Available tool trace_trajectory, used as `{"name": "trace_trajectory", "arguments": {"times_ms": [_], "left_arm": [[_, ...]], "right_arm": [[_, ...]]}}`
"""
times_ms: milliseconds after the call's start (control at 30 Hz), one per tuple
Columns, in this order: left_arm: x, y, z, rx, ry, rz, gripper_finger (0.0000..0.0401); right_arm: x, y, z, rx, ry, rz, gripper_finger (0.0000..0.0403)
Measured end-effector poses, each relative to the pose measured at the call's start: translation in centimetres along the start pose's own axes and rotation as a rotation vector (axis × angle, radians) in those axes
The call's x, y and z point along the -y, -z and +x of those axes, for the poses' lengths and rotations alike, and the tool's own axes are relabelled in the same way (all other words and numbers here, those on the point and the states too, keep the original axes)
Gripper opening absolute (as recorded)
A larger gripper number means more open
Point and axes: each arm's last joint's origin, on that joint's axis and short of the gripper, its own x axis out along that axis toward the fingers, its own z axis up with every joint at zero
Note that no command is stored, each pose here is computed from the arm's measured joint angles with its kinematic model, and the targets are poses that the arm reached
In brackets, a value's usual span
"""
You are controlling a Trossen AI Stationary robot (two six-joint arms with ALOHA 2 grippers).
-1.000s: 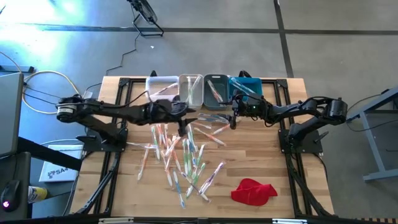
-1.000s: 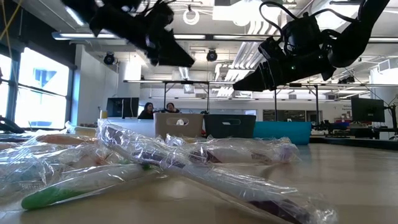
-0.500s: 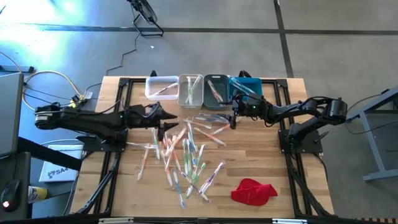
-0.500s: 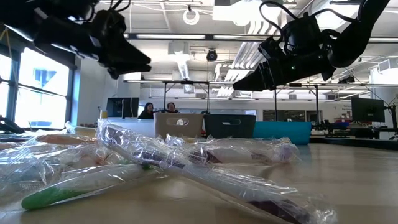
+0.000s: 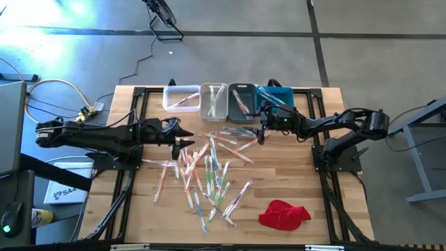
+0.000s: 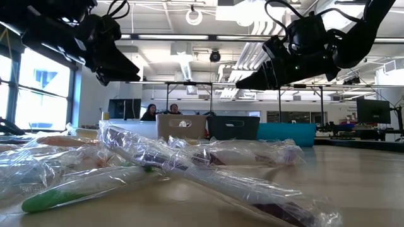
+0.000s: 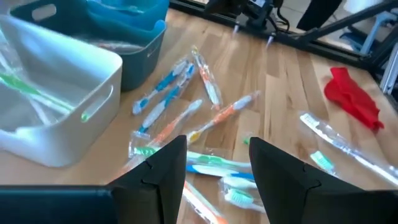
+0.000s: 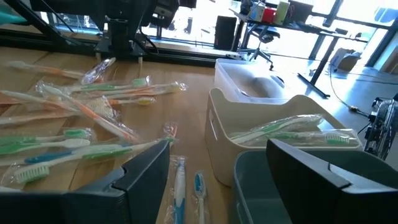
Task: Pick & Place Toothbrushes
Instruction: Put the purple toothbrush into the transparent bin
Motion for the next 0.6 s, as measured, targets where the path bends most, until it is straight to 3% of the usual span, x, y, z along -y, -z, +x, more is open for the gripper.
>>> {"name": "trace_trajectory", "arguments": {"times_ms": [133, 400, 600], "left_arm": [[0.1, 0.0, 0.0, -0.016, 0.051, -0.106, 0.0171], [1.0, 0.2, -0.2, -0.145, 0.328, -0.340, 0.0171], [1.2, 0.6, -0.2, -0.206, 0.356, -0.409, 0.0171]], "right_arm": [[0.0, -0.1, 0.0, 0.008, 0.000, -0.002, 0.0261], [0.0, -0.1, 0.0, 0.008, -0.001, -0.001, 0.0261], [0.0, -0.1, 0.0, 0.008, -0.001, 0.000, 0.0261]]}}
